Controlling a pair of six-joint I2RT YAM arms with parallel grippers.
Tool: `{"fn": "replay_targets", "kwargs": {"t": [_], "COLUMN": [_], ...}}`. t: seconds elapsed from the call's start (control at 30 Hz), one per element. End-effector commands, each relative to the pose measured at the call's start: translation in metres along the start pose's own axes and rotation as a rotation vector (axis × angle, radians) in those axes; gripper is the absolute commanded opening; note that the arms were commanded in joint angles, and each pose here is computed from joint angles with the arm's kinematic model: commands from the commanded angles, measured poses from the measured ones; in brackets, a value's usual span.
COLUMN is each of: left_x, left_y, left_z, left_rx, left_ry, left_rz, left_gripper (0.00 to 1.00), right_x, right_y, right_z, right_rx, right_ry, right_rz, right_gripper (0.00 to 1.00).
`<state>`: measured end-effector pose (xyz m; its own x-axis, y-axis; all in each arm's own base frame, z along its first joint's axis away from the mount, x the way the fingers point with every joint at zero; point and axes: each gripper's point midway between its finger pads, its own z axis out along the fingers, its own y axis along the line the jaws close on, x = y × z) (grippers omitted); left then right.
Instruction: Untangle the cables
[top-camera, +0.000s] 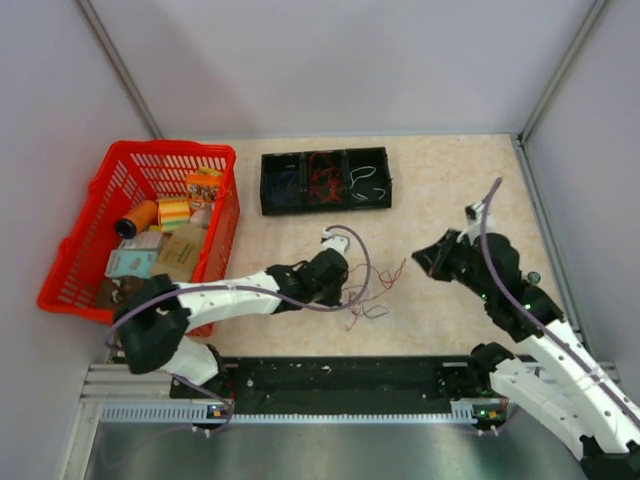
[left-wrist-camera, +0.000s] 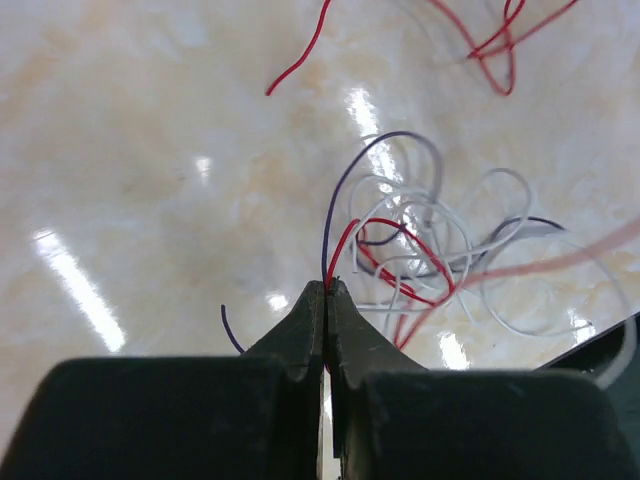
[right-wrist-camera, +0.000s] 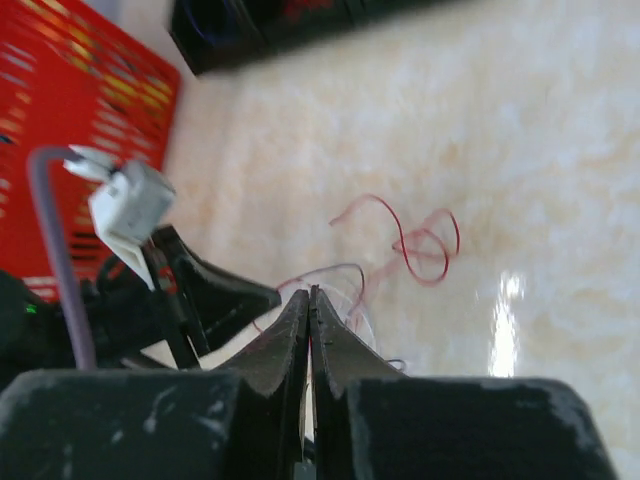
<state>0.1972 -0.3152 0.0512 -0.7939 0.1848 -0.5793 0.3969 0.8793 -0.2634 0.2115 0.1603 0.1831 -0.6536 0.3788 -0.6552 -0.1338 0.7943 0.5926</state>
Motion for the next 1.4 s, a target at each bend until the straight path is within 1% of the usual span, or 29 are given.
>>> {"fn": "replay_targets", "kwargs": {"t": [0.0,0.1,0.17,0.27,0.33,0.37,0.43,0.47,0.5,0.53,0.57,0.67,0.7,0.77,0.87,0.97,1.07,1.17,1.27,1.33,1.37], "left_x": [-0.039,-0.056,-0.063,-0.071,-0.074,-0.076,-0.079,-0.080,-0.082,-0.084,-0.086,-0.090,-0.091,-0.092,-0.090,-0.089,-0.091,-0.094,-0.095,-0.096,-0.096], "left_y": [0.019,0.030,0.039,0.041,0.033,0.028,0.016,0.011,0.006,0.002,0.000,-0.004,-0.005,-0.006,-0.011,-0.012,-0.012,-0.012,-0.013,-0.012,-0.010], "left_z": [-0.053,-0.086,-0.104,-0.126,-0.136,-0.140,-0.147,-0.152,-0.156,-0.160,-0.164,-0.173,-0.175,-0.178,-0.183,-0.189,-0.198,-0.205,-0.208,-0.208,-0.208], "left_rx": [-0.046,-0.065,-0.088,-0.058,0.007,0.039,0.113,0.148,0.179,0.202,0.220,0.246,0.247,0.258,0.290,0.314,0.320,0.329,0.337,0.329,0.322], "left_ry": [-0.195,-0.292,-0.343,-0.403,-0.431,-0.440,-0.452,-0.458,-0.465,-0.473,-0.481,-0.496,-0.498,-0.497,-0.489,-0.493,-0.507,-0.521,-0.525,-0.530,-0.531], "left_rz": [-0.069,-0.076,-0.087,-0.100,-0.105,-0.108,-0.108,-0.109,-0.109,-0.110,-0.114,-0.117,-0.117,-0.121,-0.123,-0.133,-0.132,-0.132,-0.130,-0.130,-0.135], "left_gripper": [0.00,0.00,0.00,0.00,0.00,0.00,0.00,0.00,0.00,0.00,0.00,0.00,0.00,0.00,0.00,0.00,0.00,0.00,0.00,0.00,0.00], "right_x": [-0.095,-0.132,-0.149,-0.149,-0.127,-0.112,-0.069,-0.049,-0.032,-0.019,-0.006,0.022,0.033,0.058,0.078,0.082,0.092,0.104,0.105,0.102,0.101], "right_y": [0.040,0.055,0.066,0.075,0.074,0.074,0.082,0.083,0.081,0.081,0.078,0.075,0.080,0.094,0.104,0.101,0.096,0.098,0.107,0.111,0.114], "right_z": [-0.057,-0.089,-0.106,-0.100,-0.078,-0.065,-0.039,-0.029,-0.020,-0.012,-0.006,0.012,0.016,0.018,0.032,0.052,0.064,0.069,0.071,0.074,0.072], "right_rx": [-0.041,-0.041,-0.055,-0.077,-0.105,-0.127,-0.244,-0.288,-0.321,-0.353,-0.382,-0.447,-0.490,-0.598,-0.576,-0.552,-0.550,-0.601,-0.665,-0.664,-0.671], "right_ry": [-0.329,-0.464,-0.516,-0.478,-0.376,-0.305,-0.104,-0.012,0.058,0.096,0.134,0.179,0.210,0.275,0.260,0.222,0.246,0.282,0.242,0.220,0.212], "right_rz": [-0.136,-0.165,-0.188,-0.193,-0.182,-0.194,-0.278,-0.305,-0.319,-0.333,-0.358,-0.441,-0.473,-0.537,-0.633,-0.607,-0.617,-0.632,-0.641,-0.641,-0.645], "right_gripper": [0.00,0.00,0.00,0.00,0.02,0.17,0.43,0.50,0.56,0.61,0.64,0.74,0.75,0.75,0.76,0.76,0.73,0.66,0.57,0.41,0.31]}}
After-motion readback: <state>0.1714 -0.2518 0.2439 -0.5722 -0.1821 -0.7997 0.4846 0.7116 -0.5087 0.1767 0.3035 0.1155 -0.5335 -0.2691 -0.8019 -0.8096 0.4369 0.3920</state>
